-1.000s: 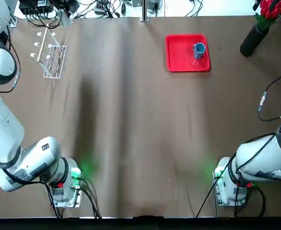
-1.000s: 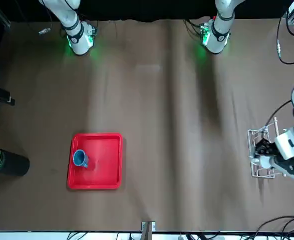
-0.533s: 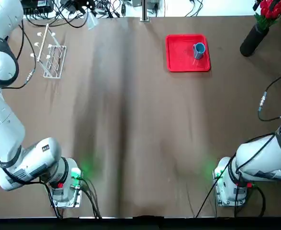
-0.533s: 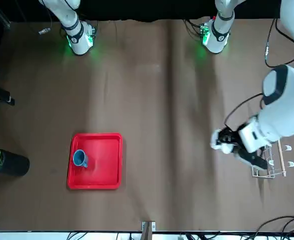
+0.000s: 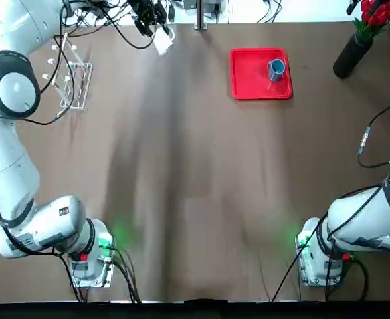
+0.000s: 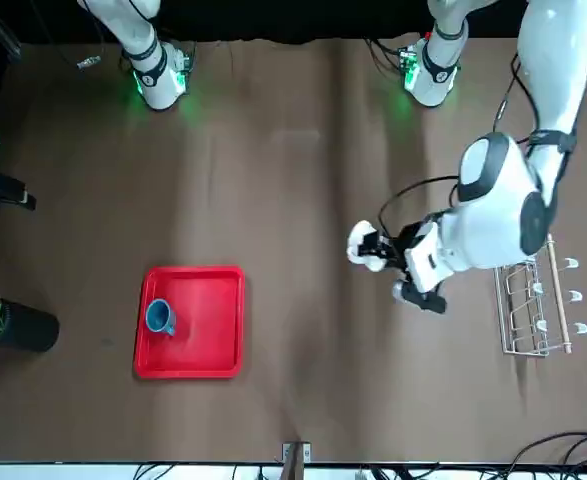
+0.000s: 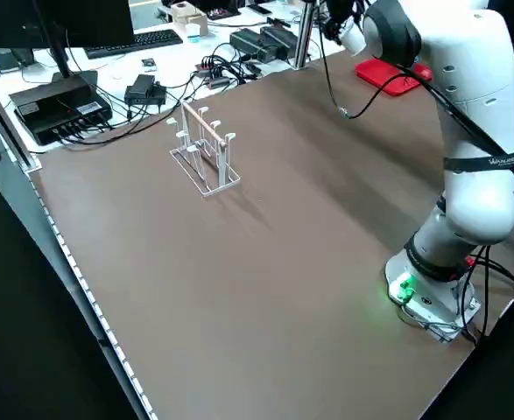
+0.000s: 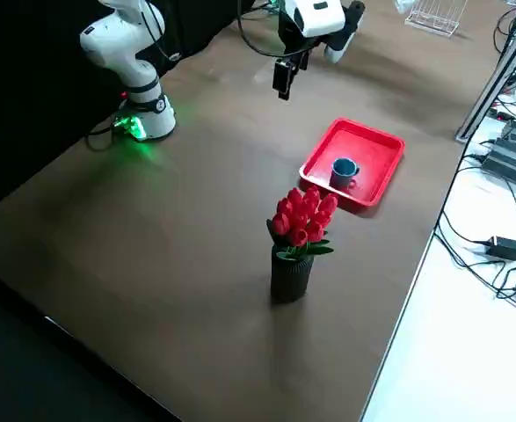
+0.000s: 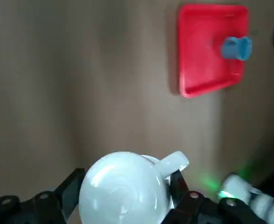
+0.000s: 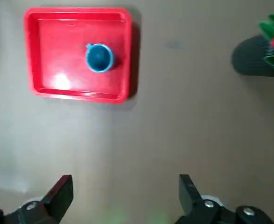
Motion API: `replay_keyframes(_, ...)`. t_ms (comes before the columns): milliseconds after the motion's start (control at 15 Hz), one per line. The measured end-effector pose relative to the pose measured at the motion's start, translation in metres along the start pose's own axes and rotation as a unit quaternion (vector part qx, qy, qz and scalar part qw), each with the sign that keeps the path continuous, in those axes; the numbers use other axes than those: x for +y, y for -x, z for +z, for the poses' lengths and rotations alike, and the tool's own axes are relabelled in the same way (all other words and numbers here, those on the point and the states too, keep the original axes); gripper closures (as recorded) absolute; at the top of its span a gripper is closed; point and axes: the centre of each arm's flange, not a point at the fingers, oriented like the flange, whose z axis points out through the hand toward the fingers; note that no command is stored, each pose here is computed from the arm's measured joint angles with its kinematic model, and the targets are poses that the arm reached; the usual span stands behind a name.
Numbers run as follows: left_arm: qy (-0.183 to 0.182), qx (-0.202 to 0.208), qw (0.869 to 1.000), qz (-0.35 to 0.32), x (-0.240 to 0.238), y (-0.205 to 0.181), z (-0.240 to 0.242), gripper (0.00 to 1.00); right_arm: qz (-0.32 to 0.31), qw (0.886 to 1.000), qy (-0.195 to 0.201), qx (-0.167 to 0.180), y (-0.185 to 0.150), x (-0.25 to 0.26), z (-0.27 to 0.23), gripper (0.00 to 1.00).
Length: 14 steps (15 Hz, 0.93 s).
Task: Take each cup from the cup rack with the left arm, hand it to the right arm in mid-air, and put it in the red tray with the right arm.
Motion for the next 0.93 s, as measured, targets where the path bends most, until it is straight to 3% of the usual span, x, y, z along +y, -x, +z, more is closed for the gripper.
replay_keyframes(200,0.058,-0.003,0.997,-0.044,0.020,0.000,0.007,0.21,-0.006,0.999,-0.045,0.010,-0.002,-0.011,0.000,0.00)
replay_keyframes(533,0.141,0.054,0.977,-0.150,0.062,-0.009,0.015,0.21,-0.022,0.988,-0.151,0.032,-0.007,-0.037,-0.004,0.00)
replay_keyframes(933,0.210,0.108,0.930,-0.281,0.116,-0.009,0.047,0.21,-0.007,0.964,-0.262,0.039,-0.015,-0.066,-0.006,0.00)
